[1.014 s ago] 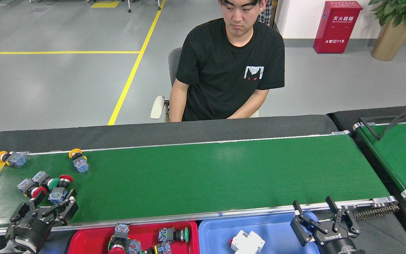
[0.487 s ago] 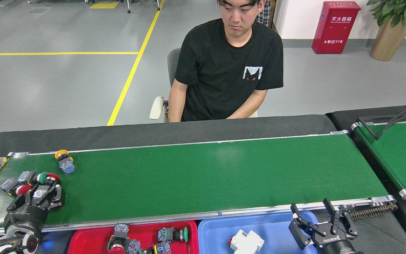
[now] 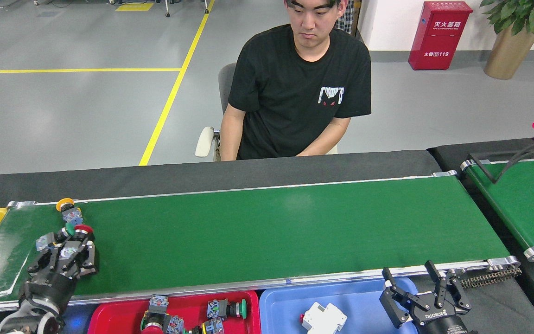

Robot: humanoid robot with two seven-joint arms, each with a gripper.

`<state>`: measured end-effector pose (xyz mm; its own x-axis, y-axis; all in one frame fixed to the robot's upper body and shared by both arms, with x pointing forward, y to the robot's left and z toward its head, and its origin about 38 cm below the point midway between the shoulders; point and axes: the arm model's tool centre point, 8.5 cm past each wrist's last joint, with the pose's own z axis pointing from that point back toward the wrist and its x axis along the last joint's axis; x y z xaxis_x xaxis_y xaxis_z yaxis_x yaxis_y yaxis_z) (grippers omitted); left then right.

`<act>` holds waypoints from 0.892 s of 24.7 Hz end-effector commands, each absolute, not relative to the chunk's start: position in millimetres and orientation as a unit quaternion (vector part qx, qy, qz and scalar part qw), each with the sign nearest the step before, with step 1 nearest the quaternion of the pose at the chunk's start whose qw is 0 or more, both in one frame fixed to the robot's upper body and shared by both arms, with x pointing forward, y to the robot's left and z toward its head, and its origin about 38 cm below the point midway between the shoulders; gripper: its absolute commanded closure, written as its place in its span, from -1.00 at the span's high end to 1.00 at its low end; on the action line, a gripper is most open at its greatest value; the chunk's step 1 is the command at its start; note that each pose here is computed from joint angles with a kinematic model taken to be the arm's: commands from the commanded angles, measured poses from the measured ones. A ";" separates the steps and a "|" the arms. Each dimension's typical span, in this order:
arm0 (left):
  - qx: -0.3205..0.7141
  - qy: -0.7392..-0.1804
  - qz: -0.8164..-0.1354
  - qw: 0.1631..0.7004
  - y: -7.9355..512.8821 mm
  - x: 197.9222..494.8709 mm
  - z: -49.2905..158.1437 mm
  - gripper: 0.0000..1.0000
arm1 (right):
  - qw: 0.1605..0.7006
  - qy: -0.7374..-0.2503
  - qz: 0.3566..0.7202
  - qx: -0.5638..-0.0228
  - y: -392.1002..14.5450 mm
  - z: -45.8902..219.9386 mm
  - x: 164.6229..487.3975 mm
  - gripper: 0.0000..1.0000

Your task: Pick switch part from conveyor to tray

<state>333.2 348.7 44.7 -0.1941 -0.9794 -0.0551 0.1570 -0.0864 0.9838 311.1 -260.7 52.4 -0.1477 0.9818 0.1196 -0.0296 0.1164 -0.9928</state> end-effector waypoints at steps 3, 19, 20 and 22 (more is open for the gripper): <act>0.387 -0.533 -0.632 0.408 307.3 283.0 59.5 -0.64 | 0.486 -0.567 0.504 -0.434 -262.2 61.8 312.1 0.95; 0.287 -0.560 -0.667 0.400 272.5 216.0 30.6 1.00 | 0.487 -0.564 0.500 -0.441 -268.4 64.4 306.3 0.95; 0.298 -0.553 -0.664 0.405 282.4 215.7 32.5 1.00 | 0.487 -0.564 0.500 -0.441 -268.3 64.4 305.8 0.95; 0.325 -0.533 -0.662 0.415 309.4 214.6 38.0 1.00 | 0.487 -0.564 0.500 -0.441 -268.2 64.6 304.4 0.95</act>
